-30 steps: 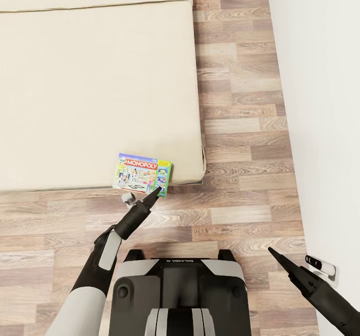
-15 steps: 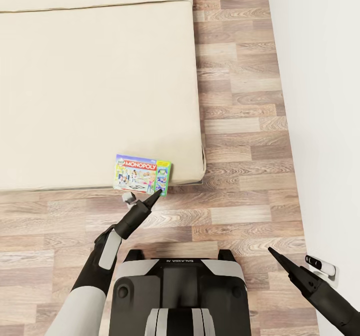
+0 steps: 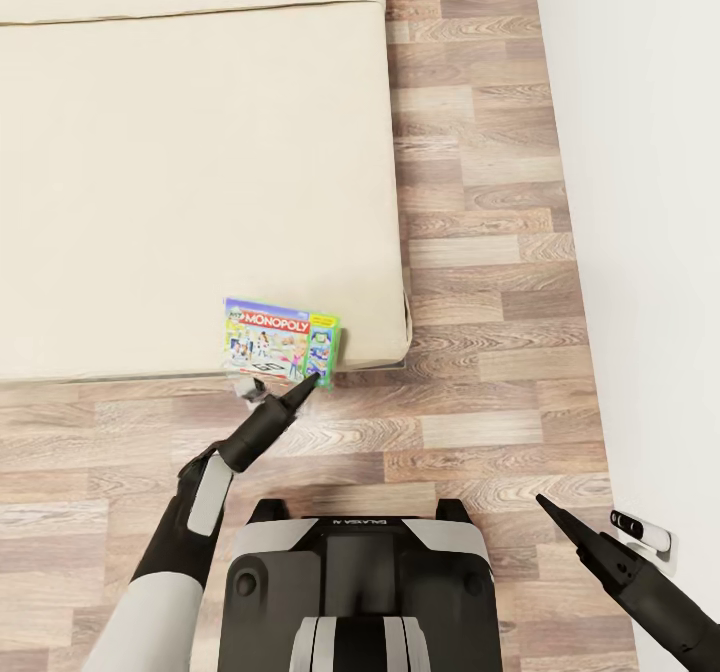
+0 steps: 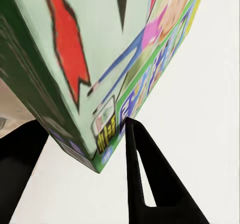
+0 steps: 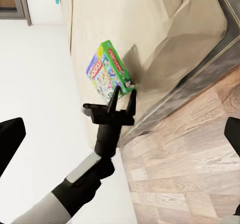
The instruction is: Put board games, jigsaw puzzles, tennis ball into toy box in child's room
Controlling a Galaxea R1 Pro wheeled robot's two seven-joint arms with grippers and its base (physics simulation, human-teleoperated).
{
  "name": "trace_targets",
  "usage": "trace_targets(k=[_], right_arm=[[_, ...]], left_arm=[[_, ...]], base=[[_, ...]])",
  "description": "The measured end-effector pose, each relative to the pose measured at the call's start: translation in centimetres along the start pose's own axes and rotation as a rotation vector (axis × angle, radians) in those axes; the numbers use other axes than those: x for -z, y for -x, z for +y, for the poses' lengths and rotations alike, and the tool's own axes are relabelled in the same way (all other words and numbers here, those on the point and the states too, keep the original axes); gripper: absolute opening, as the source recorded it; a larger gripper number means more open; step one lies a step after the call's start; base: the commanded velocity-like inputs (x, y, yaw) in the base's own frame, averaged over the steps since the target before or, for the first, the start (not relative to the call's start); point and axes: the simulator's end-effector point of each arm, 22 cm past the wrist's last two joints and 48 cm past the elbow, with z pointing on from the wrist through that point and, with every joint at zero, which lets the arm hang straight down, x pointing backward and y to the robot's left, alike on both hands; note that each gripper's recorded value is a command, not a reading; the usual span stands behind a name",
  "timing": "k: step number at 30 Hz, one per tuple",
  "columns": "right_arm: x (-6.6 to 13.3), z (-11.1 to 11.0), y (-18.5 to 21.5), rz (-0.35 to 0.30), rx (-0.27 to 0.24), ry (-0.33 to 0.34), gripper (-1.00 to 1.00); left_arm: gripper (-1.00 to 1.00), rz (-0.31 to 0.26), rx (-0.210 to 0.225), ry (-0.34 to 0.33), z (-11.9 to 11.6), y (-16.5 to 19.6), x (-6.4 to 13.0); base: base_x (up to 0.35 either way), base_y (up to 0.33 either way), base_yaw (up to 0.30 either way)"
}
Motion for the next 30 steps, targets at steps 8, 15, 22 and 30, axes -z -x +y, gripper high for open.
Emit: trace_targets(k=[8,15,22,30], right_arm=[[0.0,0.0,0.0,0.0,0.0,-0.001,1.0],[0.0,-0.1,0.0,0.001,0.001,-0.004,1.0],[0.0,-0.1,-0.1,0.002,0.001,-0.005,1.0],[0.0,-0.2,-0.1,0.001,0.001,-0.007,1.0]], left_arm=[[-1.0,0.09,0.011,-0.106,-4.5,1.6,1.5],[-1.0,0.214,0.029,-0.108,-7.3,2.9,4.0],[-1.0,0.32,-0.002,-0.08,-9.1,2.7,6.8],[-1.0,0.465,-0.012,-0.139,-11.5,2.4,10.0]], base=[[0.0,0.0,0.0],[0.0,0.0,0.0],[0.0,0.0,0.0],[0.0,0.0,0.0]])
